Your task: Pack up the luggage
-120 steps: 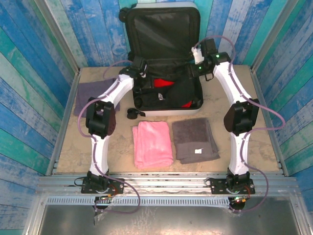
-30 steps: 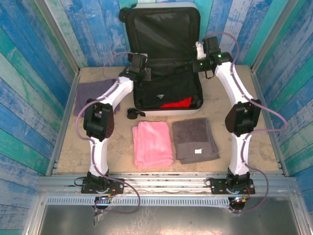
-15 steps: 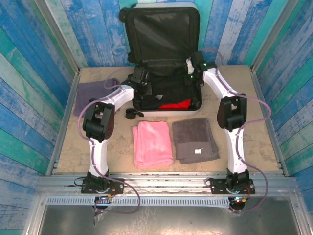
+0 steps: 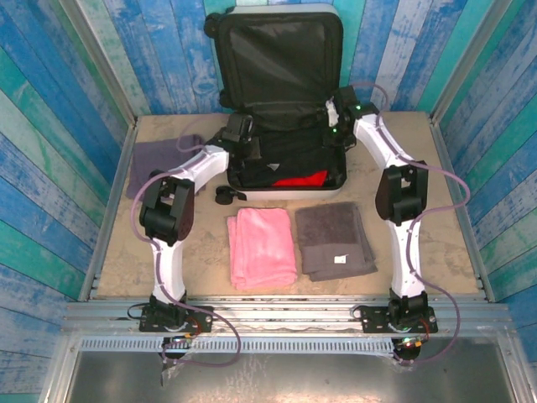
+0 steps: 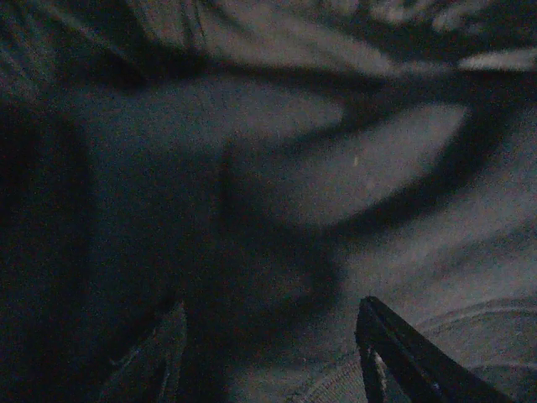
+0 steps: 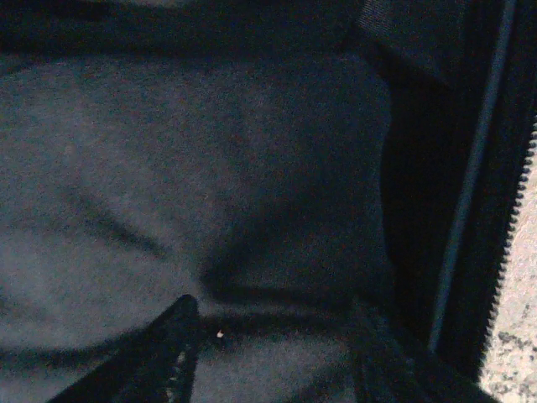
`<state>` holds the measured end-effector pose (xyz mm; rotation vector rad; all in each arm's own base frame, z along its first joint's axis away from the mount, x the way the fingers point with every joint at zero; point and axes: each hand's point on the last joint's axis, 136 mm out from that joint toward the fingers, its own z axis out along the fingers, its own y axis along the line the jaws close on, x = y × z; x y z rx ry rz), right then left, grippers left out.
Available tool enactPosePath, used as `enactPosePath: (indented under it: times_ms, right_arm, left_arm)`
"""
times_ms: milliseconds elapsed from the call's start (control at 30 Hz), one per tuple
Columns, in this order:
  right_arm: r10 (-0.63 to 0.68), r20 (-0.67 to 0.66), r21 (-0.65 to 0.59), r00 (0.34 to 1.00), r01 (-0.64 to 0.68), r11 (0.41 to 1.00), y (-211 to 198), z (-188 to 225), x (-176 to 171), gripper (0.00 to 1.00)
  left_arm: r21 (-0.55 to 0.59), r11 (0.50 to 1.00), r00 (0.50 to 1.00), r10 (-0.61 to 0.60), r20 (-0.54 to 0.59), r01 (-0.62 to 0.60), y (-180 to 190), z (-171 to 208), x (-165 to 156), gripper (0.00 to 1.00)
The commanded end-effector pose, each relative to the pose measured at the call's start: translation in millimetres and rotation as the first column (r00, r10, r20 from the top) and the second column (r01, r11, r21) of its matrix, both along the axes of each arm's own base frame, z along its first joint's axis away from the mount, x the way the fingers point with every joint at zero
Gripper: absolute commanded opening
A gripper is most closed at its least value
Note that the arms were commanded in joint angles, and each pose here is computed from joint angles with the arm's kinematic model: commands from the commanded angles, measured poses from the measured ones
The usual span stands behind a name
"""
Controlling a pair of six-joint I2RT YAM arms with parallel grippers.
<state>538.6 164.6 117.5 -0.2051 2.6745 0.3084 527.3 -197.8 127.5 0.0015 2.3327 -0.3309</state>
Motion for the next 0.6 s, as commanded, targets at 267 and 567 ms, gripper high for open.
enactPosePath:
  times_ms: [267,567]
  right_arm:
    - [0.067,0.217,0.104,0.974,-0.091,0.99,4.6,148.0,-35.8,0.74]
    - [0.17,0.178,0.141,0.969,-0.196,0.97,17.4,148.1,-78.1,0.77]
  left_arm:
    - [-0.01,0.867,0.786,0.456,0.417,-0.498,158.8,225.8,-88.2,0.93]
    - [-0.33,0.543,0.552,0.83,0.075,-0.772,269.4,90.9,-176.7,0.93]
